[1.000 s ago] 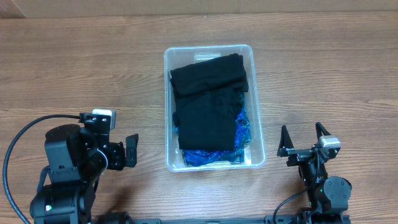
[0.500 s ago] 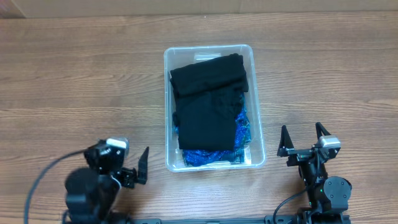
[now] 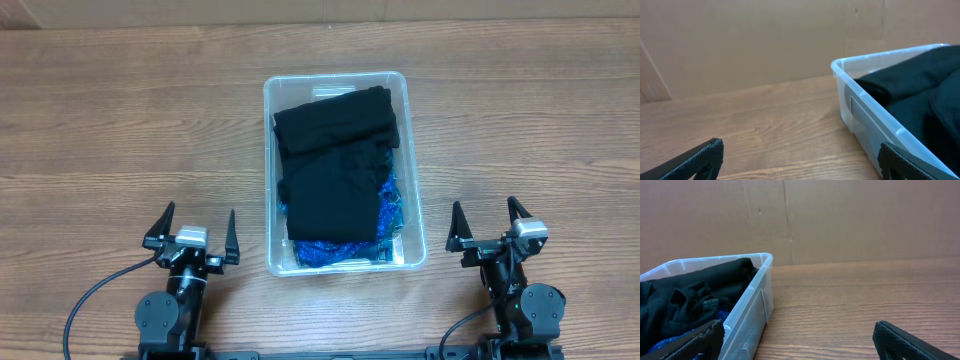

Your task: Pack container

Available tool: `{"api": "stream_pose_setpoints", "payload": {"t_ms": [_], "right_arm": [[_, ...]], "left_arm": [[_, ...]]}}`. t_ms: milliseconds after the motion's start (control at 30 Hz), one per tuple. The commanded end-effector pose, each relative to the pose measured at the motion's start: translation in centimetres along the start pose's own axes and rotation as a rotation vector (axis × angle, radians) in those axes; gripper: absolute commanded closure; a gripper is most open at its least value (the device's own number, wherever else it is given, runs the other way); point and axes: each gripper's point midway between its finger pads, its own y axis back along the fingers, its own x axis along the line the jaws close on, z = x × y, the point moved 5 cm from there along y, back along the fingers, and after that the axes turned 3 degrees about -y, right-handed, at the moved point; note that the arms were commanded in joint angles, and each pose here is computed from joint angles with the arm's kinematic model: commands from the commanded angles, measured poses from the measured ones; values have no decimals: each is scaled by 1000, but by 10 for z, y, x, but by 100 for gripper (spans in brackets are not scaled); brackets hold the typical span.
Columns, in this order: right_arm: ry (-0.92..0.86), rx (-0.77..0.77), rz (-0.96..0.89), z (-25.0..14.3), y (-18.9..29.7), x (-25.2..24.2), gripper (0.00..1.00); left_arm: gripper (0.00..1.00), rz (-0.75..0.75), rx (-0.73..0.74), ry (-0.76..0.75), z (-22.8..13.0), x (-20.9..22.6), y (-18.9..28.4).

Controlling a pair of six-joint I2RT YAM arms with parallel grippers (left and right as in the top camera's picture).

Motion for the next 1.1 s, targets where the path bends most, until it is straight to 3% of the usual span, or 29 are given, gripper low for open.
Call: {"api": "stream_pose_setpoints", "payload": {"t_ms": [0, 133, 1067], "right_arm": [[4, -7, -6, -1, 0, -1, 0], [4, -7, -6, -1, 0, -1, 0], [4, -7, -6, -1, 0, -1, 0]], "left_arm": [[0, 25, -11, -2, 1, 2, 1], [0, 12, 79, 3, -16, 0, 2], [0, 13, 80, 3, -16, 0, 1]]}}
